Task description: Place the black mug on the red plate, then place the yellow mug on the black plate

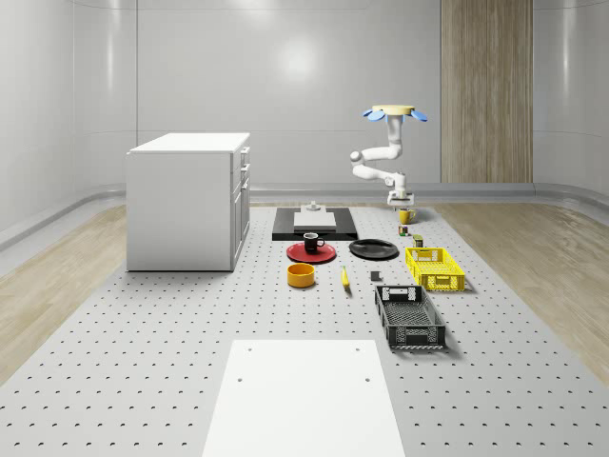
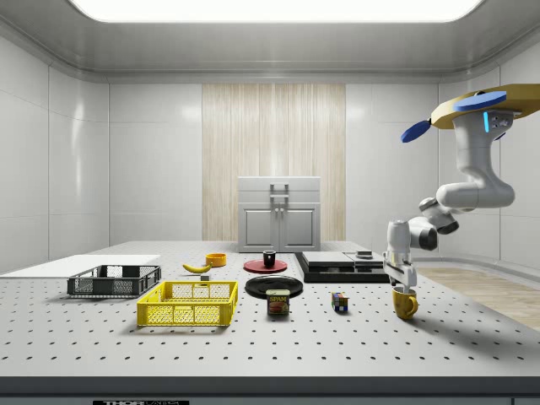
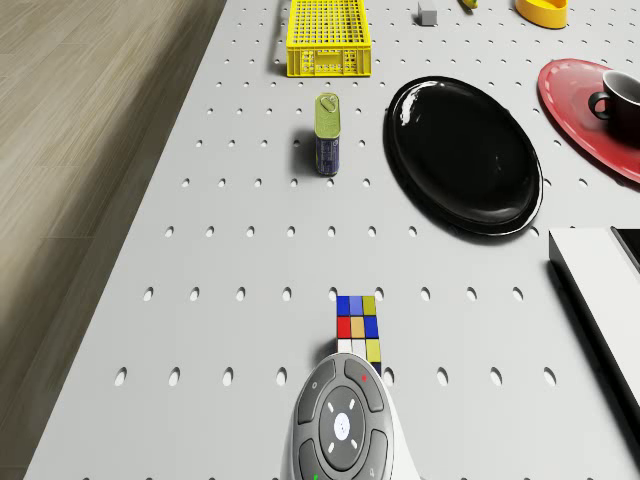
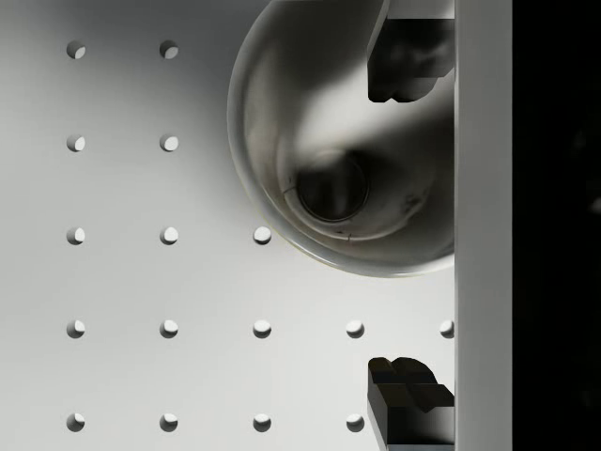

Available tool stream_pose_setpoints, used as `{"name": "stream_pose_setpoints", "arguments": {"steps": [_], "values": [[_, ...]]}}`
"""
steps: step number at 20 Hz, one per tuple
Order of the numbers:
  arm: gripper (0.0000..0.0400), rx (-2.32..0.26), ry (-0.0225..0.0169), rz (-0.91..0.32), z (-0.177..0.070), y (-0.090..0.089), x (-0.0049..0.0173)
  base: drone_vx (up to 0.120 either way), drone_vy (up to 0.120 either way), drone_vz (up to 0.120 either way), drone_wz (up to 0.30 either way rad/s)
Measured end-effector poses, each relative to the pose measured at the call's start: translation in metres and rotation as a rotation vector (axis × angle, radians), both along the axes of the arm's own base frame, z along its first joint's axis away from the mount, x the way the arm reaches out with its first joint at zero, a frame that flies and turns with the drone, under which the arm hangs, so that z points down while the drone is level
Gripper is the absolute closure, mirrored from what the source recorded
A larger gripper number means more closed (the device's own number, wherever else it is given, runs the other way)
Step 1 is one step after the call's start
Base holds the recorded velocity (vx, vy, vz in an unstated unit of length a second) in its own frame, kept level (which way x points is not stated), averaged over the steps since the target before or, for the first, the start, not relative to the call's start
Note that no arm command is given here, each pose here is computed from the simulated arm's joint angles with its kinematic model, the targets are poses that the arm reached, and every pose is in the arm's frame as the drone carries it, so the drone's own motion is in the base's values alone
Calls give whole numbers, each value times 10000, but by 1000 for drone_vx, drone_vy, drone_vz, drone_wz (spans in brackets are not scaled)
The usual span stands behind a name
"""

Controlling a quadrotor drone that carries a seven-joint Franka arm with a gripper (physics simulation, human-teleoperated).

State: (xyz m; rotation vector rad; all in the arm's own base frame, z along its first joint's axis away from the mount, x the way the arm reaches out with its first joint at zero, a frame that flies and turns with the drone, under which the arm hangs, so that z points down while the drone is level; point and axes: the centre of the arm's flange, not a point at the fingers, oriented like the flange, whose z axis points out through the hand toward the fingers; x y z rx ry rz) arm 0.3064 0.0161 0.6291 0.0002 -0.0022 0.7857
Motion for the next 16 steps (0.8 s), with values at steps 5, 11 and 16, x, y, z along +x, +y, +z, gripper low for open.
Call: {"name": "stream_pose_setpoints", "arguments": {"steps": [5,11,16], "values": [[0,-1,0,0,45,35,0,0,0,0,0],[0,-1,0,0,116,53,0,0,0,0,0],[82,-1,0,0,151,58,0,0,0,0,0]]}}
